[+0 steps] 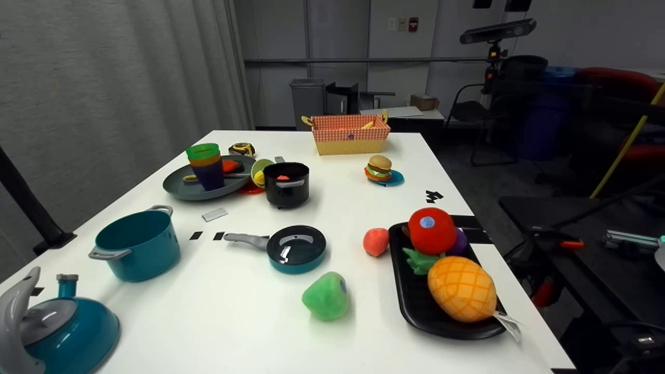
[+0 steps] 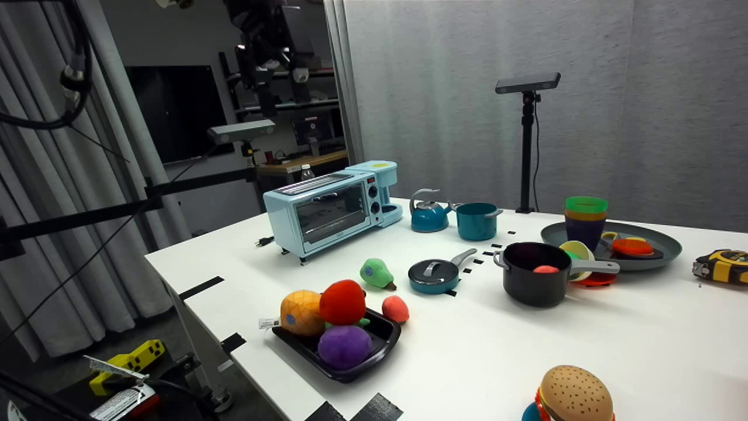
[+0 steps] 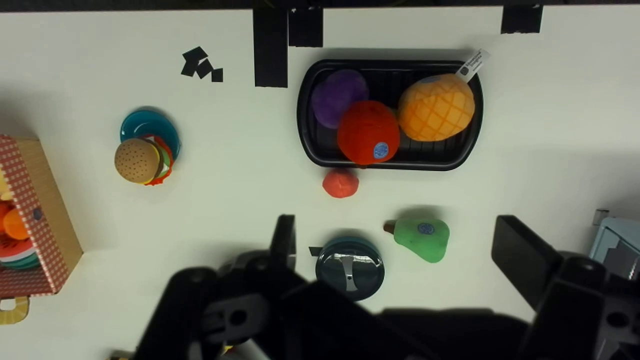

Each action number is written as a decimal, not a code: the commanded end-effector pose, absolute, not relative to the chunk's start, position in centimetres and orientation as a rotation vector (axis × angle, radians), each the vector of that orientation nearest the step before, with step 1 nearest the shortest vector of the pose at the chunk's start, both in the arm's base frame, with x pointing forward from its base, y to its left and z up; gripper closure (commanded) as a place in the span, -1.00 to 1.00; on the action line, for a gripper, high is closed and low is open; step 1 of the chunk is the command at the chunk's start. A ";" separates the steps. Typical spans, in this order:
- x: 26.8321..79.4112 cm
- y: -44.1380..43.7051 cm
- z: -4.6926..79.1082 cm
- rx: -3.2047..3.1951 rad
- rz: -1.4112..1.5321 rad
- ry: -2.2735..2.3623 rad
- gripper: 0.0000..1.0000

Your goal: Move the lid from the pan to the black pot

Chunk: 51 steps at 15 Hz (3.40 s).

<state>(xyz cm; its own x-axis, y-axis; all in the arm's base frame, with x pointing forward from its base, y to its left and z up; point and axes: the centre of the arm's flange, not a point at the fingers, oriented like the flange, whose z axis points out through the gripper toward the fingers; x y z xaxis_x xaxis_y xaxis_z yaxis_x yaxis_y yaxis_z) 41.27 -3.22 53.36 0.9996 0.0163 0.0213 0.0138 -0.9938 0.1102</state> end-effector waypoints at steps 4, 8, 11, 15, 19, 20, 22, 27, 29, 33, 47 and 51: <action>41.3 -3.2 53.4 3.024 0.076 -0.011 -1.00; 48.8 -2.4 57.3 2.991 0.174 -0.015 -1.00; 44.5 -2.6 55.1 3.015 0.150 0.008 -1.00; 44.2 -2.8 54.7 3.017 0.137 0.005 -1.00; 44.0 -2.8 54.7 3.017 0.138 0.004 -1.00; 44.0 -2.8 54.6 3.017 0.137 0.004 -1.00; 44.0 -2.7 54.6 3.022 0.136 -0.003 -1.00; 45.0 -1.4 54.5 2.993 0.177 -0.035 -1.00; 46.2 -1.6 53.3 2.988 0.211 -0.063 -1.00; 48.0 -2.8 51.7 2.984 0.226 -0.124 -1.00; 50.8 -4.4 46.8 2.946 0.154 -0.234 -1.00; 53.6 -5.8 42.2 2.962 0.103 -0.274 -1.00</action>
<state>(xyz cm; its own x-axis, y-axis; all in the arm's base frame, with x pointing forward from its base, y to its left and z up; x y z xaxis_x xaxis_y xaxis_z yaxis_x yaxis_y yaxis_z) 50.50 -4.59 44.82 0.9844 -0.1534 0.0865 -0.1656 -0.9734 0.1584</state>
